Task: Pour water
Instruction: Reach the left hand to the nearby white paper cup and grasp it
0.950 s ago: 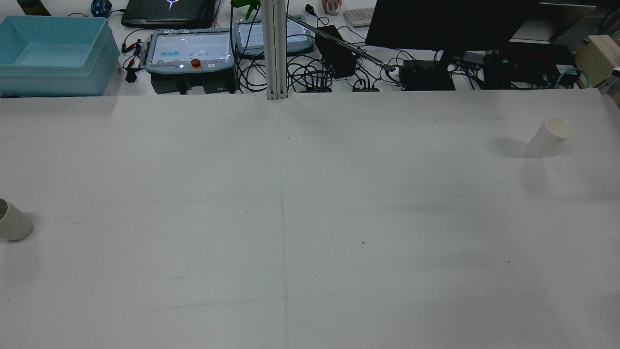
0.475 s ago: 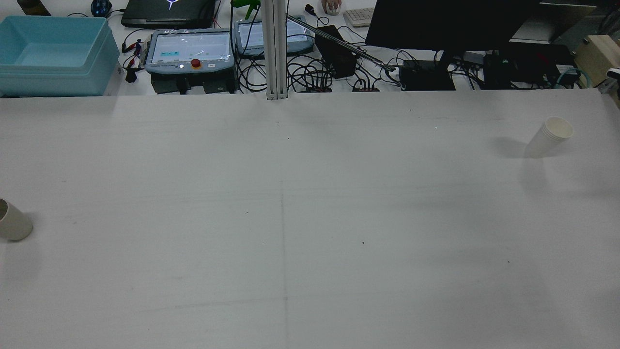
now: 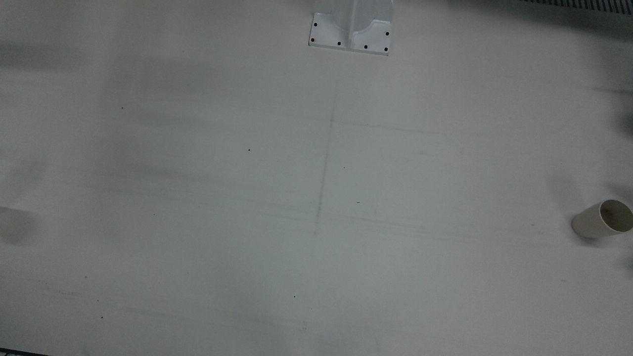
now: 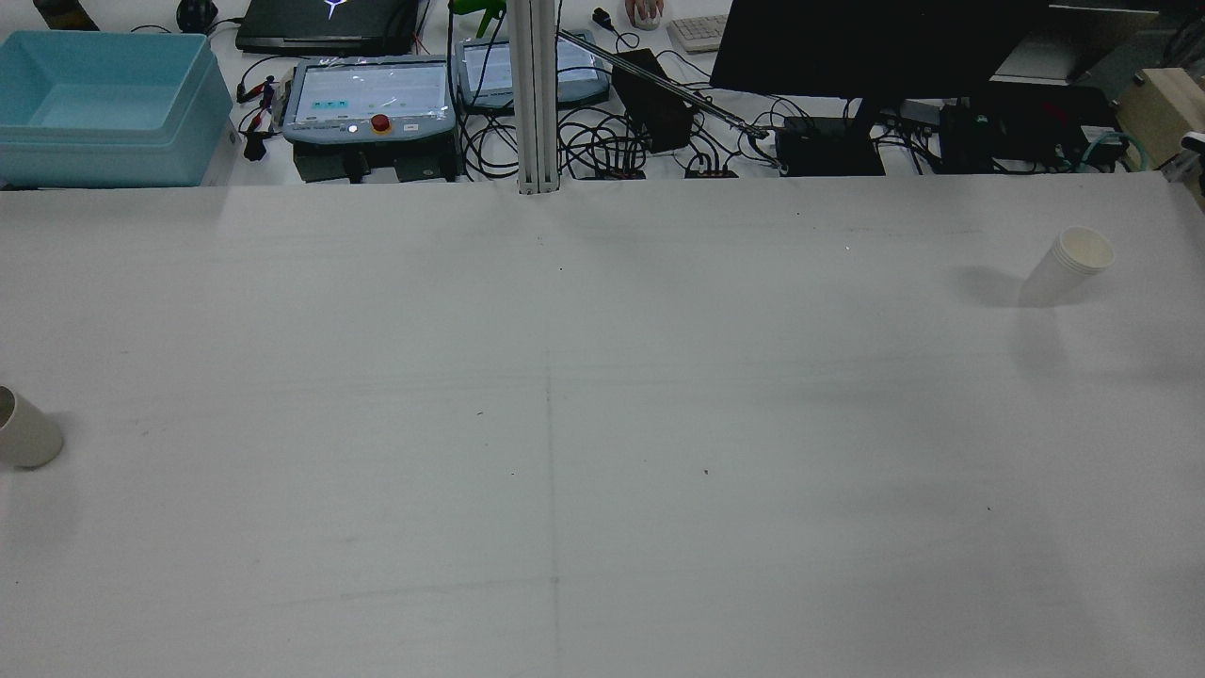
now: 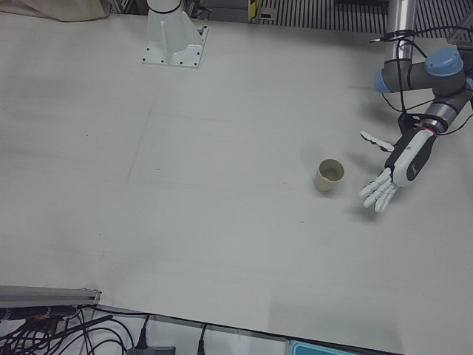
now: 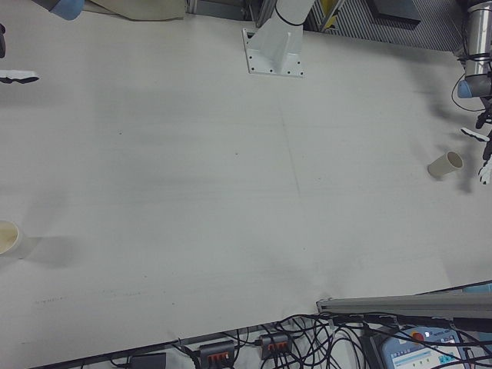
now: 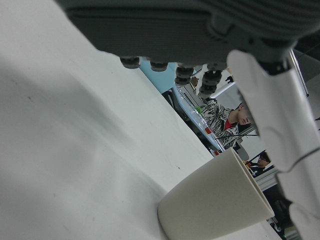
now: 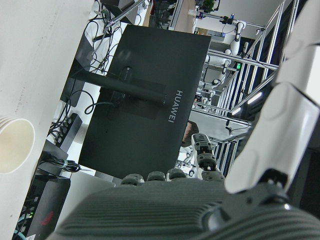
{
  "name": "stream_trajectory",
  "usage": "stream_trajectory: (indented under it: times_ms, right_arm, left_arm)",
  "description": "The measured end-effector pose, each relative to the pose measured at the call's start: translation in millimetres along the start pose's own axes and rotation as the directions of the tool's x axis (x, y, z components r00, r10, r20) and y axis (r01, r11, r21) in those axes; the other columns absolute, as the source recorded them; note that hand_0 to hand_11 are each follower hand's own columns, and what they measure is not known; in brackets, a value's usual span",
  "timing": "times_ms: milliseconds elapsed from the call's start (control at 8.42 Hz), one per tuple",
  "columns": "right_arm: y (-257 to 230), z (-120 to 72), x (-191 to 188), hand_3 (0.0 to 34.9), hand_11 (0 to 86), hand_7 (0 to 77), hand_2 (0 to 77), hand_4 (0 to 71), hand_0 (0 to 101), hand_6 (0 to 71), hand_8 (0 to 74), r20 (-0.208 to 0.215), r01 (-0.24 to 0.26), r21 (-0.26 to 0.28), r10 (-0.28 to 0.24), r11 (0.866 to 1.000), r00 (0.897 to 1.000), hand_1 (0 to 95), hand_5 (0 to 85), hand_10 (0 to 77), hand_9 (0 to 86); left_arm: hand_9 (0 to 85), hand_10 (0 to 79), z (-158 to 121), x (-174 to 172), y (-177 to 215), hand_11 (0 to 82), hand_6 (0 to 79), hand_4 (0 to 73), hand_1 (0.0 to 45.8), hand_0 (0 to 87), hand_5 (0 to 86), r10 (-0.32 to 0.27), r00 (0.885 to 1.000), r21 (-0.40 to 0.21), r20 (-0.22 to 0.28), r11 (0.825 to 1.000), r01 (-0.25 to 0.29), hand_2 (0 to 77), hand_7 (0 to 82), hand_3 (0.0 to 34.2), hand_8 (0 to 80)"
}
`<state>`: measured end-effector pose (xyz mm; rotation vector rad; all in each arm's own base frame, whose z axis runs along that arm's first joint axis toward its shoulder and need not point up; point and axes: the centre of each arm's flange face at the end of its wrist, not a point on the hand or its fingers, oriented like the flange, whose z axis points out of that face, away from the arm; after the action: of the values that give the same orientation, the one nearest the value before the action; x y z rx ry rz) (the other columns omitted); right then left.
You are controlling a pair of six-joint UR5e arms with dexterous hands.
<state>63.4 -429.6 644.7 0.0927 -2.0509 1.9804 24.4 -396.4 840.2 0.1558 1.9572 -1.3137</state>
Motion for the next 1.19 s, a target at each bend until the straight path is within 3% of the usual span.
stream_trajectory:
  times_ms: [119, 238, 475, 594, 832, 950, 1188]
  right_arm:
    - [-0.1, -0.1, 0.0, 0.0, 0.5, 1.6, 6.0, 2.2, 47, 1.1, 0.5, 0.000, -0.002, 0.000, 0.002, 1.000, 1.000, 13.6, 11.5, 0.0, 0.5]
    - [-0.1, -0.1, -0.2, 0.0, 0.5, 1.6, 1.1, 2.2, 47, 0.5, 0.5, 0.001, -0.005, 0.000, 0.005, 1.000, 1.000, 12.5, 11.5, 0.0, 0.5]
    - [-0.9, -1.1, -0.6, 0.0, 0.5, 1.6, 5.5, 2.2, 47, 0.5, 0.0, 0.002, -0.007, 0.001, 0.007, 1.000, 1.000, 12.0, 11.5, 0.0, 0.5]
    - [-1.1, -1.4, -0.8, 0.0, 0.5, 1.6, 1.6, 2.2, 47, 0.5, 0.5, 0.003, -0.007, 0.001, 0.007, 1.000, 1.000, 13.6, 11.5, 0.0, 0.5]
    - [-1.7, -2.2, -1.2, 0.0, 0.5, 1.6, 1.1, 2.2, 47, 0.5, 0.0, 0.003, -0.008, 0.001, 0.008, 1.000, 1.000, 13.1, 11.5, 0.0, 0.5]
    - [-1.9, -2.5, -1.5, 0.0, 0.5, 1.6, 5.5, 2.2, 47, 0.5, 0.0, 0.004, -0.009, 0.001, 0.009, 1.000, 1.000, 13.1, 11.5, 0.0, 0.5]
    - [-3.3, -4.3, -3.7, 0.0, 0.5, 1.6, 1.6, 2.2, 47, 0.5, 0.5, 0.009, -0.010, 0.004, 0.010, 1.000, 1.000, 12.5, 11.5, 0.0, 0.5]
  left_arm:
    - [1.1, 0.5, 14.4, -3.8, 5.2, 0.0, 4.4, 15.3, 5.4, 50.0, 6.5, 0.004, 1.000, -0.005, 0.007, 1.000, -0.004, 1.1, 8.2, 3.2, 0.5]
    - [1.1, 0.5, 26.7, -8.8, 11.3, 0.0, 4.4, 10.4, 7.1, 50.0, 6.5, 0.003, 1.000, -0.013, 0.012, 1.000, -0.003, 1.1, 8.2, 3.2, 0.5]
    - [1.1, 0.5, 46.4, -16.3, 22.0, 0.0, 4.4, 13.6, 7.1, 50.4, 6.5, -0.003, 1.000, -0.029, 0.013, 1.000, 0.004, 1.1, 8.2, 3.3, 0.5]
    - [1.6, 0.5, 52.3, -19.4, 26.3, 0.0, 4.4, 14.2, 7.1, 50.4, 6.5, -0.008, 1.000, -0.035, 0.014, 0.999, 0.008, 0.5, 8.2, 3.3, 0.5]
    - [1.1, 0.5, 68.0, -25.4, 37.6, 0.0, 4.4, 14.2, 7.1, 51.7, 7.1, -0.016, 1.000, -0.054, 0.019, 0.998, 0.017, 1.1, 8.2, 3.2, 0.0]
    - [1.1, 0.5, 77.9, -28.5, 44.5, 0.0, 4.4, 15.3, 7.1, 51.8, 7.6, -0.022, 1.000, -0.060, 0.018, 0.998, 0.023, 0.5, 9.3, 3.2, 0.5]
    - [1.1, 0.5, 102.0, -39.6, 62.9, 0.0, 4.4, 15.3, 7.1, 51.7, 7.6, -0.040, 0.999, -0.073, 0.010, 0.997, 0.040, 1.1, 9.3, 3.5, 0.0]
